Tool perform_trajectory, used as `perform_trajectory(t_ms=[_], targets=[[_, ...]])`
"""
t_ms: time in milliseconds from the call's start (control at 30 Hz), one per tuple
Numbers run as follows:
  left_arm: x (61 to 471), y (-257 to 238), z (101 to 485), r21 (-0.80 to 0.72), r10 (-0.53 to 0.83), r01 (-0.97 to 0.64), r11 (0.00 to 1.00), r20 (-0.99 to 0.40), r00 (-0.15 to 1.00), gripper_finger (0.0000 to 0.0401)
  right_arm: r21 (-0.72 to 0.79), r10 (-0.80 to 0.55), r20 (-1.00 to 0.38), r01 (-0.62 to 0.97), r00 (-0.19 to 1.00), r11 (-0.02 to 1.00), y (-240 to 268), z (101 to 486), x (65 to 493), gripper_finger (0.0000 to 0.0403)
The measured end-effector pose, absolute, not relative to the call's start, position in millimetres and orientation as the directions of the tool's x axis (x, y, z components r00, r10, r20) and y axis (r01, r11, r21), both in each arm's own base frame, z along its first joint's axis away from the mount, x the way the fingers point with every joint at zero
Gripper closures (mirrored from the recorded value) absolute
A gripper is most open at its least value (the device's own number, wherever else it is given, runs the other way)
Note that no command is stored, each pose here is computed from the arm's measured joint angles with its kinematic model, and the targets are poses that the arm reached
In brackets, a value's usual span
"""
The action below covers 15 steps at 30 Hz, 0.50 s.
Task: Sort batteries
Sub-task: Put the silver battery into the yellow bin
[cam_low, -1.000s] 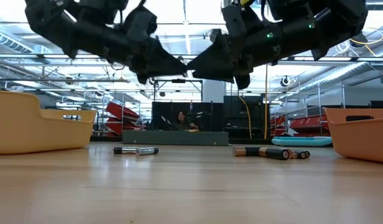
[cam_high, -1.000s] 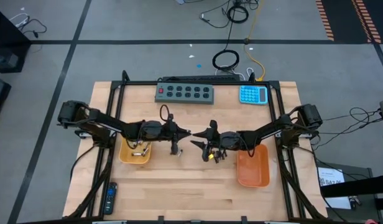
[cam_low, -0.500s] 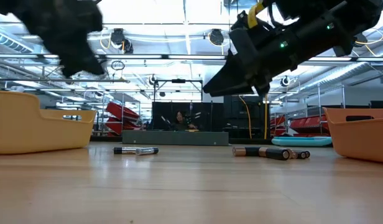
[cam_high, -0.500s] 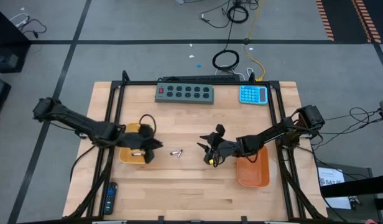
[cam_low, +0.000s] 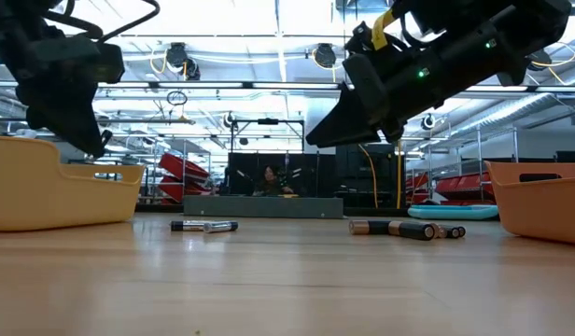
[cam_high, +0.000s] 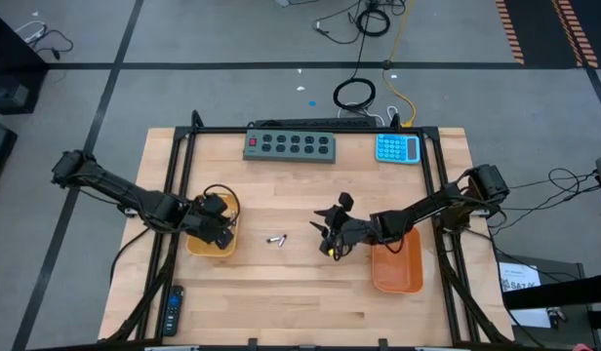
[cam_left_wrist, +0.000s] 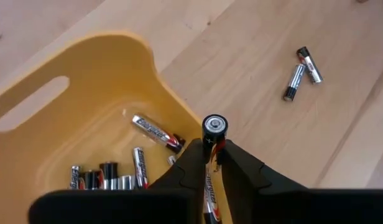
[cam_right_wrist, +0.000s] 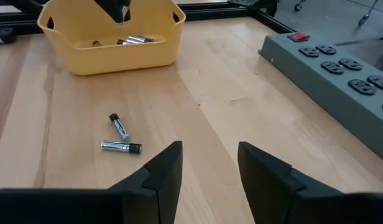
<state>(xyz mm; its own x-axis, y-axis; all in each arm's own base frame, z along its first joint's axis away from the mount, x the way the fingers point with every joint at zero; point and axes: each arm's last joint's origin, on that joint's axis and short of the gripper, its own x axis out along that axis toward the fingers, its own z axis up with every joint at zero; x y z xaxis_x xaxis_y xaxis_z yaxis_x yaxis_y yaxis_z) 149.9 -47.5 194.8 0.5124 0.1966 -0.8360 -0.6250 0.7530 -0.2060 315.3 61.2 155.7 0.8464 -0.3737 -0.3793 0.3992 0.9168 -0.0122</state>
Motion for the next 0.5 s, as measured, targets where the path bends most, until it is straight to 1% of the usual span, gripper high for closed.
perform_trajectory(t_ms=[67,200,333,400,500], targets=[[150,-47,195,-0.203,0.2,-0.626,0.753,-0.835,0.512,0.0333,-0.013,-0.371,-0.381,0.397,0.846,0.918,62,155,315,0.0257],[148,-47,194,-0.193,0.208,-0.644,0.74,-0.846,0.492,0.0274,-0.012,-0.366,-0.382,0.391,0.849,0.92,64,155,315,0.0257],[149,-47,194,-0.208,0.202,-0.64,0.739,-0.839,0.505,0.0228,-0.004,-0.362,-0.383,0.391,0.85,0.921,64,155,315,0.0257],[155,-49,198,-0.251,0.18,-0.602,0.758,-0.807,0.562,0.0215,0.002,-0.358,-0.384,0.389,0.851,0.921,64,155,315,0.0257],[169,-53,204,-0.309,0.145,-0.515,0.8,-0.732,0.665,0.0211,0.039,-0.302,-0.399,0.345,0.866,0.938,65,155,315,0.0257]])
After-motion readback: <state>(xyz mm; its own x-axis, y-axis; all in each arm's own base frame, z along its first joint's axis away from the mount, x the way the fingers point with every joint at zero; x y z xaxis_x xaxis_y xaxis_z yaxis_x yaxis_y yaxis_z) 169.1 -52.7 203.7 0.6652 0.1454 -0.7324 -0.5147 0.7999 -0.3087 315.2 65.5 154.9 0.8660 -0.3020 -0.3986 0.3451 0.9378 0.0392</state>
